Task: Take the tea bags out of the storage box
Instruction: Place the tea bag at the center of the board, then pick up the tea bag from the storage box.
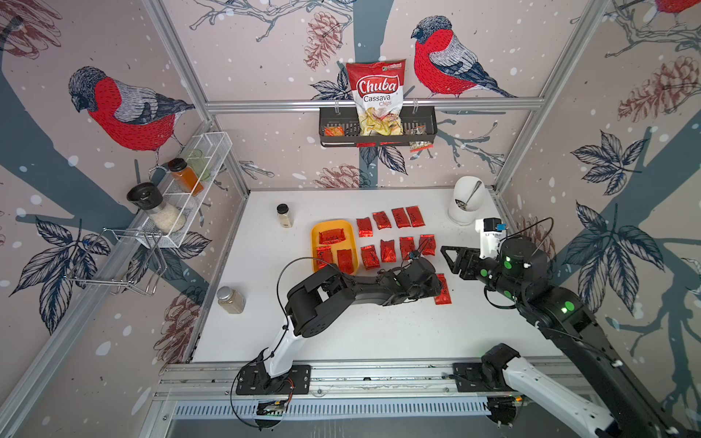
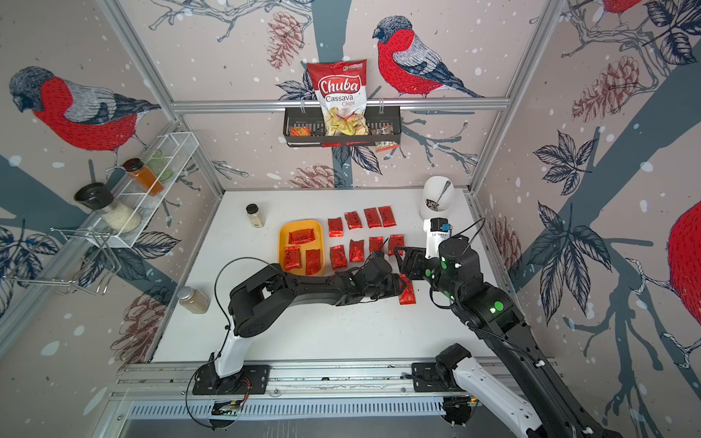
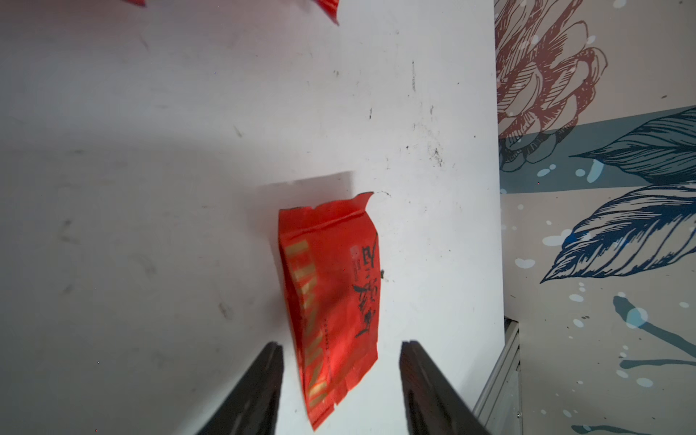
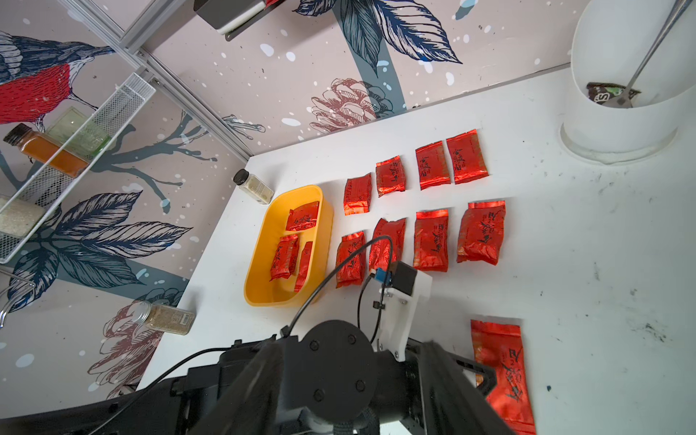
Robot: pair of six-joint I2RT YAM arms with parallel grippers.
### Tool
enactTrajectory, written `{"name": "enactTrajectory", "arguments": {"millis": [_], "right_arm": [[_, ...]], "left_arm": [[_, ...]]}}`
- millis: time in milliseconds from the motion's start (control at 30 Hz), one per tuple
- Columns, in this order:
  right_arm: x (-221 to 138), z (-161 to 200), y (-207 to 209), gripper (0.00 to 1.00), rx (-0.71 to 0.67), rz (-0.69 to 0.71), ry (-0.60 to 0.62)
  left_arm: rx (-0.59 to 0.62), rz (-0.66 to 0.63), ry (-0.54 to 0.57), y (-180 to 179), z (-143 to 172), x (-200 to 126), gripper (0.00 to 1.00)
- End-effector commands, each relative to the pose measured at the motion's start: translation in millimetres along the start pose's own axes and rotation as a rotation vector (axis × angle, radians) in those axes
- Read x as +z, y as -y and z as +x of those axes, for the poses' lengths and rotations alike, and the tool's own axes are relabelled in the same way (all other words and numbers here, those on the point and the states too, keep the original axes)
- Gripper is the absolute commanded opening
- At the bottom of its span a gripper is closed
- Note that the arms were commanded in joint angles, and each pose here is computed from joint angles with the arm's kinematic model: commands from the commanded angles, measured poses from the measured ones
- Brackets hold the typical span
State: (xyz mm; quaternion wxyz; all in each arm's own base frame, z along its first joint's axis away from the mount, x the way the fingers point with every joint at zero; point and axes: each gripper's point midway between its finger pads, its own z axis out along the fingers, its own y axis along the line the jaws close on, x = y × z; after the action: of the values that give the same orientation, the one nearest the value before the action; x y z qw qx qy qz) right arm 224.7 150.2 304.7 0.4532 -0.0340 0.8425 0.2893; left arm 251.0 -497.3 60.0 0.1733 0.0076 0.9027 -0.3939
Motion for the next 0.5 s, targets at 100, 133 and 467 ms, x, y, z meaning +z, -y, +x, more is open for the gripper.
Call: {"name": "enactTrajectory", "arguments": {"millis": [100,133,467], "right_arm": [[14.3,-7.0,-12.9,0.67,0.031,-0.046,0.007],[18.9,-6.8,-15.0,0.67,0.036,-0.051,0.003],[85.1,-8.4,-45.3,0.62,0.082,-0.129,-0.041]], "left_arm": [[0.06,-0.021,0.11,12.5,-23.0,-46.9,0.55],[0.067,-0.028,0.133,13.3,-27.4,-60.6,0.55],[0.048,-0.193,0.329,-60.4,-59.8,-199.8,0.55]]}}
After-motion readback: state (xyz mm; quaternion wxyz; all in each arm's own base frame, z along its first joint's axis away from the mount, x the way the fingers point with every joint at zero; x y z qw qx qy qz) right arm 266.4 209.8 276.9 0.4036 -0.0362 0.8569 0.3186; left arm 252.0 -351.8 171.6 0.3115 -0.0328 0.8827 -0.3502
